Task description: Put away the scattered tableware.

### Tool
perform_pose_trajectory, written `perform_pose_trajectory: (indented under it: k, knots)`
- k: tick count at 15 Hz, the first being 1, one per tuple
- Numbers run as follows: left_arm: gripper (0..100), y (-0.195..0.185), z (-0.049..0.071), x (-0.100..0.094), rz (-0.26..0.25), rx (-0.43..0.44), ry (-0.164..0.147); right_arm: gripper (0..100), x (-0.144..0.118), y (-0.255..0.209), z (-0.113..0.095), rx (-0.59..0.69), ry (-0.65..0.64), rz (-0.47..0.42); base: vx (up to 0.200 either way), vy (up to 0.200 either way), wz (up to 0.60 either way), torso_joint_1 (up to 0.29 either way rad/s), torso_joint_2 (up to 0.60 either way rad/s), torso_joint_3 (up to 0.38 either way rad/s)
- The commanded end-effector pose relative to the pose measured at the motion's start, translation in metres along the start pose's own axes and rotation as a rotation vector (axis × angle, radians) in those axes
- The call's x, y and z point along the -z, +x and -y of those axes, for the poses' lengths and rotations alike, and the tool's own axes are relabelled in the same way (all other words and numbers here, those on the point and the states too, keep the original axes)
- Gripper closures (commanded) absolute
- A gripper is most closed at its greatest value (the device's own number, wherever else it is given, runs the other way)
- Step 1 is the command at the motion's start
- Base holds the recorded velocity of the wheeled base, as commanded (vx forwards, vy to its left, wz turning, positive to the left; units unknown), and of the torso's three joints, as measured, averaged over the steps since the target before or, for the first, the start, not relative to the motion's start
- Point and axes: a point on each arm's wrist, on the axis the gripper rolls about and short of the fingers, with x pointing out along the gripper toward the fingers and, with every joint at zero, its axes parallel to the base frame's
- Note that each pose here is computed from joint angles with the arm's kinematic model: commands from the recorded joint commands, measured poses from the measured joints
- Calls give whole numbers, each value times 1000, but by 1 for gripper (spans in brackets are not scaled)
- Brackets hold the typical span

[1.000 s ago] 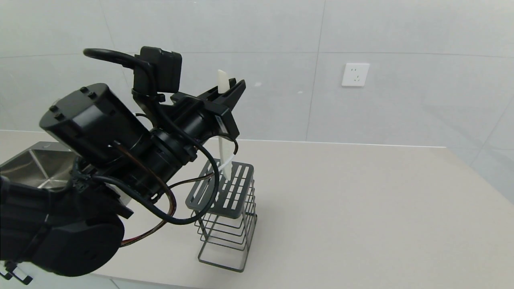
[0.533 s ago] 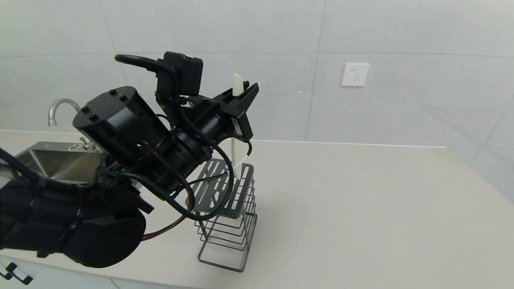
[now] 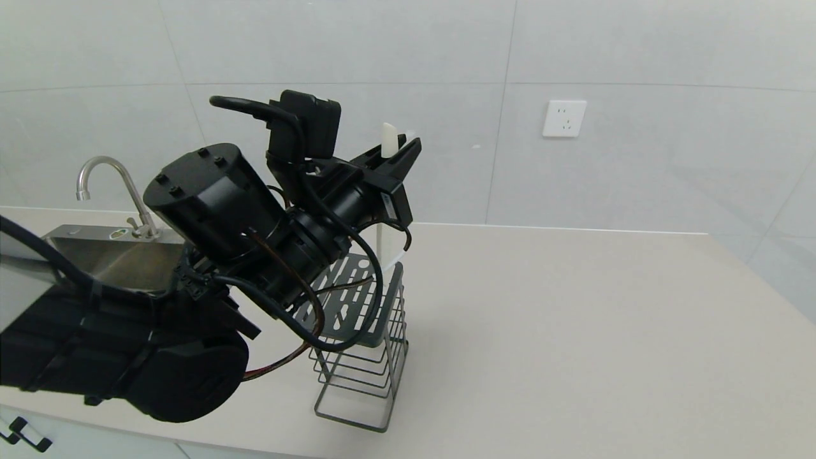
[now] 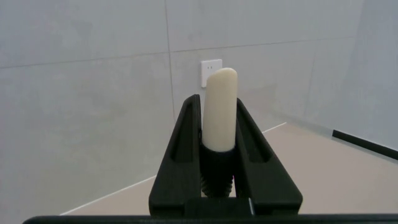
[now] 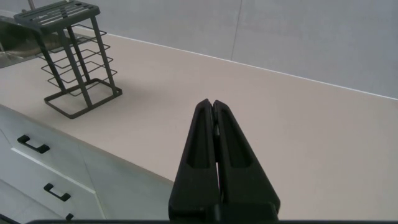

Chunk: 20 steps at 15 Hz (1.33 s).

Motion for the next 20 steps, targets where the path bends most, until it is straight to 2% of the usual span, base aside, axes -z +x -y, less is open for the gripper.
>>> perform_pose_trajectory:
  k: [1,5,8,20]
  knots:
    - [100,1,1,6,-15,1,-1,100,0,0,0,-1,2,-4,0,0,0,0,0,0]
    - [100,2,-10,5,-3,-33,10,100,0,0,0,-1,0,-4,0,0,0,0,0,0]
    - [100,2,-6,6,-7,-26,6,100,0,0,0,-1,0,-4,0,0,0,0,0,0]
    - [100,4,-6,17,-35,-27,6,100,0,0,0,-1,0,-3,0,0,0,0,0,0]
